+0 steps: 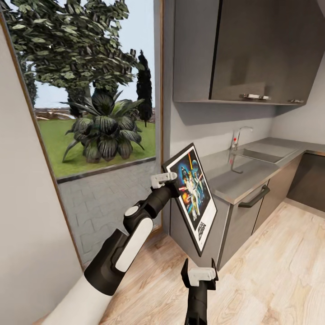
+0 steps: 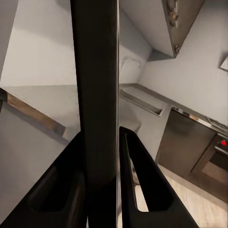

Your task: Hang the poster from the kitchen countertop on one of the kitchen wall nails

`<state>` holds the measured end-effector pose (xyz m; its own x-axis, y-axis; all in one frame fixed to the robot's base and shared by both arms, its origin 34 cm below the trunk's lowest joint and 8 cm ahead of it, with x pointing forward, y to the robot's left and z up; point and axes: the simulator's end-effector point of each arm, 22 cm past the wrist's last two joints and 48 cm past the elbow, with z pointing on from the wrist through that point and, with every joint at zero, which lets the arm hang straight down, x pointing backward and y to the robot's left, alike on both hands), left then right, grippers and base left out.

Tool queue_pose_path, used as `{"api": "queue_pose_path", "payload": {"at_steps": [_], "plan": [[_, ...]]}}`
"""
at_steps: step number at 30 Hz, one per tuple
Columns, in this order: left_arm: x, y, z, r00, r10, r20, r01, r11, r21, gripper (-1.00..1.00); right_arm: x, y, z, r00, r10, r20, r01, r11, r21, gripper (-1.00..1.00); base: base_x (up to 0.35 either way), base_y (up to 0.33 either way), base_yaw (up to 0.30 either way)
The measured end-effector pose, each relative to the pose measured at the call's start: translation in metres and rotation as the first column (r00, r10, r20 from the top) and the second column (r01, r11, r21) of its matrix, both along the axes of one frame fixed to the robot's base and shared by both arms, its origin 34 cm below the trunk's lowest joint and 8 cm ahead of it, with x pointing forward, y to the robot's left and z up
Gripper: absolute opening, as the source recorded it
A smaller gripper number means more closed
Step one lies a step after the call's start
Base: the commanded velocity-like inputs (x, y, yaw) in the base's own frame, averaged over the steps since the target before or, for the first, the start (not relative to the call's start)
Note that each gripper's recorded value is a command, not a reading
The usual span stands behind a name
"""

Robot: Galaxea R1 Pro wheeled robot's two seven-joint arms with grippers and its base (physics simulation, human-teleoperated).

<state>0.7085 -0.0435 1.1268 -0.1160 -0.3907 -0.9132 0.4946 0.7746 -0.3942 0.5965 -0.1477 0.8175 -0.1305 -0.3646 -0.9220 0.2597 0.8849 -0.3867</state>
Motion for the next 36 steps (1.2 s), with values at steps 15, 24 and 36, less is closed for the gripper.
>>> {"api": "queue_pose_path", "payload": {"at_steps": [15, 24, 36], "plan": [[-0.0020, -0.0029, 0.0007, 1.000, -0.007, 0.003, 0.007, 1.000, -0.001, -1.00, 0.0034, -0.0004, 0.0044, 1.000, -0.002, 0.008, 0.002, 1.000, 0.003, 1.00, 0.000, 0.000, 0.000], [-0.0031, -0.0040, 0.0014, 1.000, -0.010, 0.005, 0.010, 1.000, -0.001, -1.00, 0.0076, -0.0021, 0.0057, 1.000, -0.004, 0.008, 0.004, 1.000, 0.006, 1.00, 0.000, 0.000, 0.000], [-0.0045, -0.0042, 0.0085, 1.000, -0.004, 0.029, 0.005, 1.000, -0.023, -1.00, 0.0087, -0.0046, 0.0060, 1.000, -0.009, 0.009, 0.009, 1.000, 0.007, 1.00, 0.000, 0.000, 0.000]]}}
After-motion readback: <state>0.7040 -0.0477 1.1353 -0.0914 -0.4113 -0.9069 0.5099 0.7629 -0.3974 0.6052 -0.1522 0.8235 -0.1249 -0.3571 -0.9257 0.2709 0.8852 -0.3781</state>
